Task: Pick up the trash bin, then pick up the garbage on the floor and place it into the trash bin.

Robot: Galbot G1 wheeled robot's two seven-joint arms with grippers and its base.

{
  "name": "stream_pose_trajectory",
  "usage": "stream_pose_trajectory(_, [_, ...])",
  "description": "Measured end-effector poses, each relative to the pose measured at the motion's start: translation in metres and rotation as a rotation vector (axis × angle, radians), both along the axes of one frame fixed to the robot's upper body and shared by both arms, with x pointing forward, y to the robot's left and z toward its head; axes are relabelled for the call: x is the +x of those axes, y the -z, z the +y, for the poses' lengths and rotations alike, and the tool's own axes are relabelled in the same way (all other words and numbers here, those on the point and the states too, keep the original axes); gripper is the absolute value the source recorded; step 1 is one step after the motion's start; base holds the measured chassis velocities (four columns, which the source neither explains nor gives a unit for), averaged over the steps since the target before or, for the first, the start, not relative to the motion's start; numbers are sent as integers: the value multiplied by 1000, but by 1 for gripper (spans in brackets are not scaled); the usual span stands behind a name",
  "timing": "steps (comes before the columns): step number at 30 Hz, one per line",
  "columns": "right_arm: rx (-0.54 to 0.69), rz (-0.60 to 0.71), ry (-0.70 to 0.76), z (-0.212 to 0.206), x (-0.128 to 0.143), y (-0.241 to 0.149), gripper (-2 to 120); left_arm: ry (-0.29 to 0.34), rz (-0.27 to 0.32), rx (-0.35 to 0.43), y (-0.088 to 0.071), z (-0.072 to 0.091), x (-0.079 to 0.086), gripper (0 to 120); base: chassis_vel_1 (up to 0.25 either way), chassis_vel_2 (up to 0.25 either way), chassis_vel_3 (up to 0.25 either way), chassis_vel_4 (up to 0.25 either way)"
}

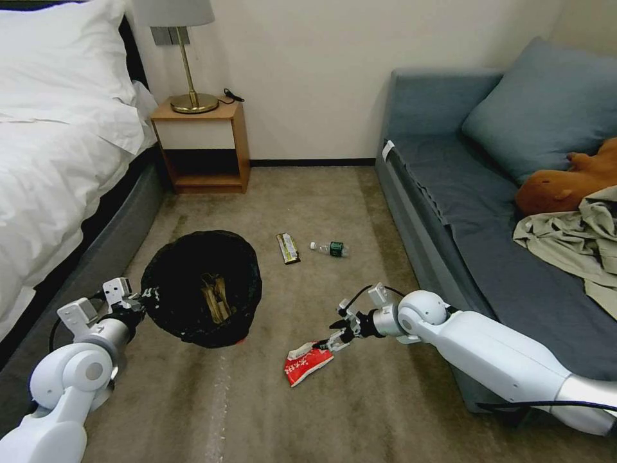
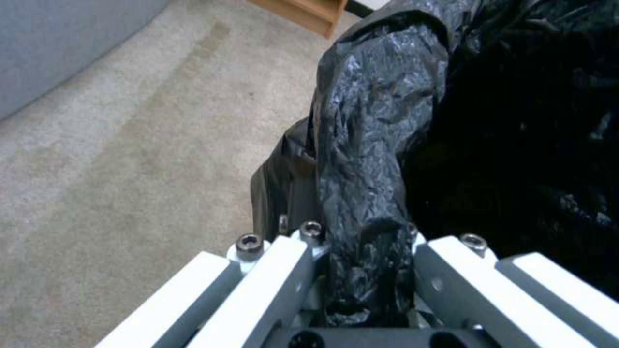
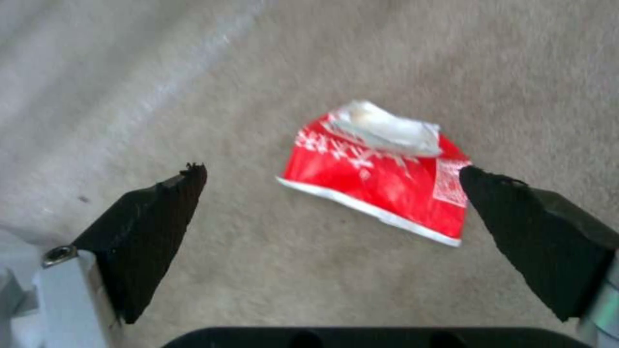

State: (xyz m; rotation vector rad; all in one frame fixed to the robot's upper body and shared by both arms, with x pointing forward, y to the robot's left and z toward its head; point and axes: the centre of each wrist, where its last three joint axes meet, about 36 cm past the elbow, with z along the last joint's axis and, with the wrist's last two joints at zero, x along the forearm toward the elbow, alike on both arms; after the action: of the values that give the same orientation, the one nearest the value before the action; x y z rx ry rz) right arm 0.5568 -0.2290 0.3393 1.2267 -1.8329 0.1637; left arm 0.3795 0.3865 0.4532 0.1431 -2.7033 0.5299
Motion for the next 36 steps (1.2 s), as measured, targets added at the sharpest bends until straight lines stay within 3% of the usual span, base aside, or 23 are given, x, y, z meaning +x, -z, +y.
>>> stream_pose_trajectory(5, [-56, -11, -26, 3, 16, 19, 100, -8, 0, -3, 1, 2, -1, 2, 0, 0, 0, 0])
stream_pose_trajectory(7, [-91, -19, -43, 6, 37, 31, 100, -12, 3, -6, 3, 4, -1, 2, 0, 0, 0, 0])
stream_pose_trajectory(16, [-122, -27, -106, 32, 71, 37, 100, -19, -4, -11, 4, 10, 5, 2, 0, 0, 0, 0])
stream_pose_trajectory(26, [-135, 11, -146, 43, 70, 67, 99, -17, 1, -20, 11, 12, 9, 2, 0, 0, 0, 0])
stream_pose_trajectory(36, [-141, 29, -97, 13, 71, 98, 99, -6, 4, -12, 19, 15, 13, 2, 0, 0, 0, 0])
